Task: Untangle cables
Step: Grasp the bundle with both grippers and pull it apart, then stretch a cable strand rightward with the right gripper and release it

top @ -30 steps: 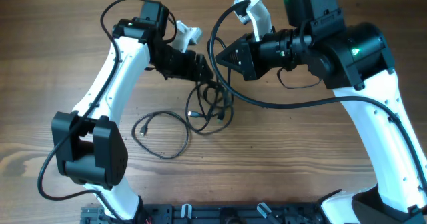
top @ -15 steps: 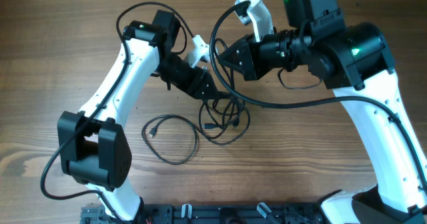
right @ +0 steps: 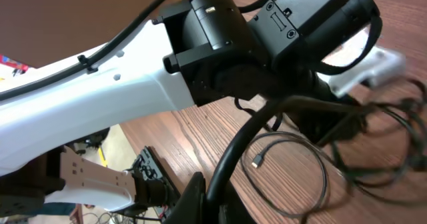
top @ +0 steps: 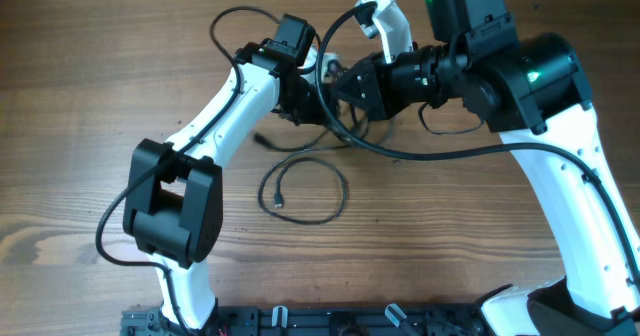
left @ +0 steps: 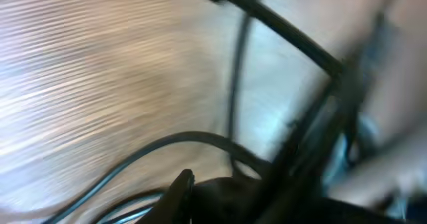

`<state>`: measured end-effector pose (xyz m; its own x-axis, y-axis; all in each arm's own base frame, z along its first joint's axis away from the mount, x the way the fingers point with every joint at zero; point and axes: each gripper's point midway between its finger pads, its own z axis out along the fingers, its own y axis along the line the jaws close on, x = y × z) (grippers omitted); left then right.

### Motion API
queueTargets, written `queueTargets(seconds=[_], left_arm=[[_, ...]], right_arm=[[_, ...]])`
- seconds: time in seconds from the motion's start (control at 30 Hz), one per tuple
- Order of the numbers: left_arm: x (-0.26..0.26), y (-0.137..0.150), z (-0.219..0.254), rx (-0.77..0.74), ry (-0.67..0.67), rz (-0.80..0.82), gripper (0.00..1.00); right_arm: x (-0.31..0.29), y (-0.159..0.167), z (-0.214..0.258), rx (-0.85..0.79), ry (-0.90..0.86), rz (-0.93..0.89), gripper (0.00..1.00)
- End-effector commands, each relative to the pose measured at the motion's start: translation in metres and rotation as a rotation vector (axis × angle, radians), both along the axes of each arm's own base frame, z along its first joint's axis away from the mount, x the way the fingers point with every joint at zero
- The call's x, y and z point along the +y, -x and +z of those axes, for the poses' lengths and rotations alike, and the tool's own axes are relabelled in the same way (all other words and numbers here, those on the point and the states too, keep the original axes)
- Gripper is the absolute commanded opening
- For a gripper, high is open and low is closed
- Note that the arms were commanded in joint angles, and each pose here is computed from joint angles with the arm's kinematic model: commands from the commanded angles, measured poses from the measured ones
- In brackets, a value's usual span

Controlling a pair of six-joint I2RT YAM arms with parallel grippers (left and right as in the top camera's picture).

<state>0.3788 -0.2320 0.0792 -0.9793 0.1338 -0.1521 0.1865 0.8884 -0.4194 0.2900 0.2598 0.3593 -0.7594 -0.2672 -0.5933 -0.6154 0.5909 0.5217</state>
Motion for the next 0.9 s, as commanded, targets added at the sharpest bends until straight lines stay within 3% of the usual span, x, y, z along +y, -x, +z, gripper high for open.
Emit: queueTargets(seconds=[0.0,0.03,0.23,0.33,0.37,0.53,0.6,0.63,0.67,0.73,0.87], left_arm=[[0.057,-0.027,-0.016,-0.029,-0.27,0.407,0.2],[0.061,-0.027,-0.017,-0.025,-0.276,0.416,0.21],[0.092,-0.031,-0.018,0.011,-0.294,0.479,0.21],[0.109,-0.034,-0.019,0.026,-0.3,0.517,0.09],[0.118,-0.036,-0.019,0.029,-0.302,0.533,0.05],[0.149,-0.041,-0.02,0.032,-0.318,0.543,0.04],[0.159,-0.04,-0.02,0.036,-0.335,0.554,0.04],[0.164,-0.039,-0.02,0.036,-0.352,0.552,0.07],[0.17,-0.038,-0.021,0.038,-0.37,0.556,0.32],[0.18,-0.035,-0.021,0.053,-0.388,0.572,0.56],[0.185,-0.035,-0.021,0.059,-0.389,0.584,0.63]], right_arm=[[-0.026,-0.002,0.027,-0.076,0.012,-0.144,0.04],[-0.06,-0.009,0.042,-0.122,0.028,-0.31,0.04],[-0.186,-0.012,0.087,-0.191,-0.031,-0.79,0.04],[-0.23,-0.009,0.096,-0.222,-0.032,-0.935,0.04],[-0.245,-0.009,0.094,-0.22,-0.018,-0.99,0.04],[-0.276,-0.025,0.066,-0.158,0.097,-1.079,0.04],[-0.32,-0.038,0.051,-0.133,0.209,-1.272,0.04],[-0.331,-0.043,0.049,-0.13,0.207,-1.298,0.04],[-0.34,-0.047,0.049,-0.128,0.188,-1.314,0.04],[-0.336,-0.052,0.054,-0.131,0.102,-1.233,0.04],[-0.318,-0.05,0.053,-0.148,0.107,-1.089,0.04]])
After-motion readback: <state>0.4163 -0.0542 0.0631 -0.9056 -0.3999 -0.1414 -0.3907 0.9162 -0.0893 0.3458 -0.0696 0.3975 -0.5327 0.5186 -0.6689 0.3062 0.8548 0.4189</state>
